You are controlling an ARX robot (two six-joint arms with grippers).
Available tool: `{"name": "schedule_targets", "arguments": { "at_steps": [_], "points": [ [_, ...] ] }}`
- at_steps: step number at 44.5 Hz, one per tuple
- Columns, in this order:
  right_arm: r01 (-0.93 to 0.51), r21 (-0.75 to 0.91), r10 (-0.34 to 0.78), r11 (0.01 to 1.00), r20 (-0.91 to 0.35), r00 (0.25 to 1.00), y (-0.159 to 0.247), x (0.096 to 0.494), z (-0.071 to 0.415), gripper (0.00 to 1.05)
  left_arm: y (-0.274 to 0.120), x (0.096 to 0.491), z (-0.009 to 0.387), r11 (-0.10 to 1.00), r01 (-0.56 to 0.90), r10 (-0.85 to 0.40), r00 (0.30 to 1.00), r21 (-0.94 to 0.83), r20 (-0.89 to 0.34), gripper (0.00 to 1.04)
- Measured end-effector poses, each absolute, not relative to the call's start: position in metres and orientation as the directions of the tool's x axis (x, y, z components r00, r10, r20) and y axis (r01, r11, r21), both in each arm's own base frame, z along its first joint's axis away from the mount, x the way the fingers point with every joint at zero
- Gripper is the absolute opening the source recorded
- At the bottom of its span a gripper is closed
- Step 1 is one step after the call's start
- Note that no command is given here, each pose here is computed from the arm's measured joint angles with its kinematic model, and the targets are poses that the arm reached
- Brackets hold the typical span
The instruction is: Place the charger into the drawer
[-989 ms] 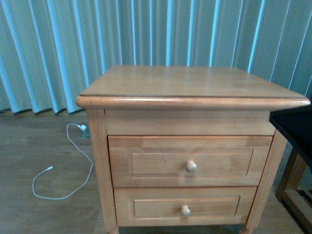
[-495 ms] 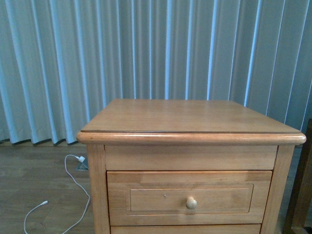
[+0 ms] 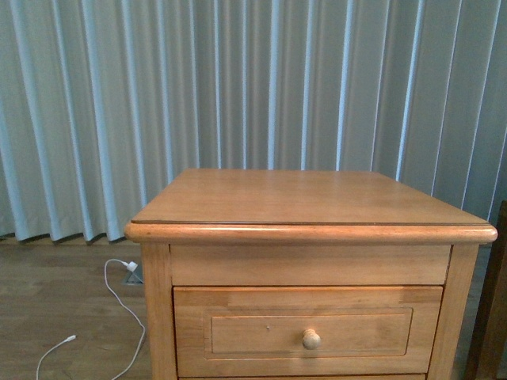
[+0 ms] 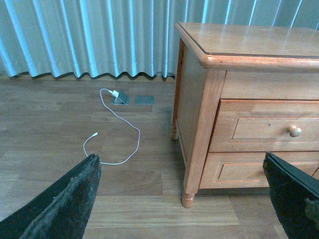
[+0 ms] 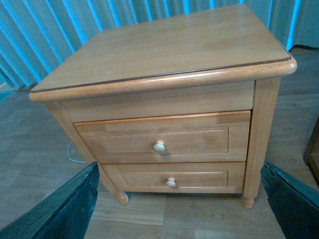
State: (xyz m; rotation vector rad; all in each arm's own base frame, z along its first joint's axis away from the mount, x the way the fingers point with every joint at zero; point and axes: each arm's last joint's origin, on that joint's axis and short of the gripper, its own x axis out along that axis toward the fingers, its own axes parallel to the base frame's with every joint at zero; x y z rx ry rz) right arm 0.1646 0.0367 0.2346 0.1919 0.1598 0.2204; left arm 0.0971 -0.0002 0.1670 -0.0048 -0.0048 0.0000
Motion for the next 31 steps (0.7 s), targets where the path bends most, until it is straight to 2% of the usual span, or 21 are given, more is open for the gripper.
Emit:
{"name": "schedule_targets", "arguments": {
  "at_steps": [31],
  "points": [
    [-0.201,0.206,0.232,0.958,-0.136,0.963,0.0367,0.1646,0.2346,0.96,-0.0002,0.0971,0.1670,1.000,0.000,0.000,1.000,-0.005,0.005,0.99]
  ]
}}
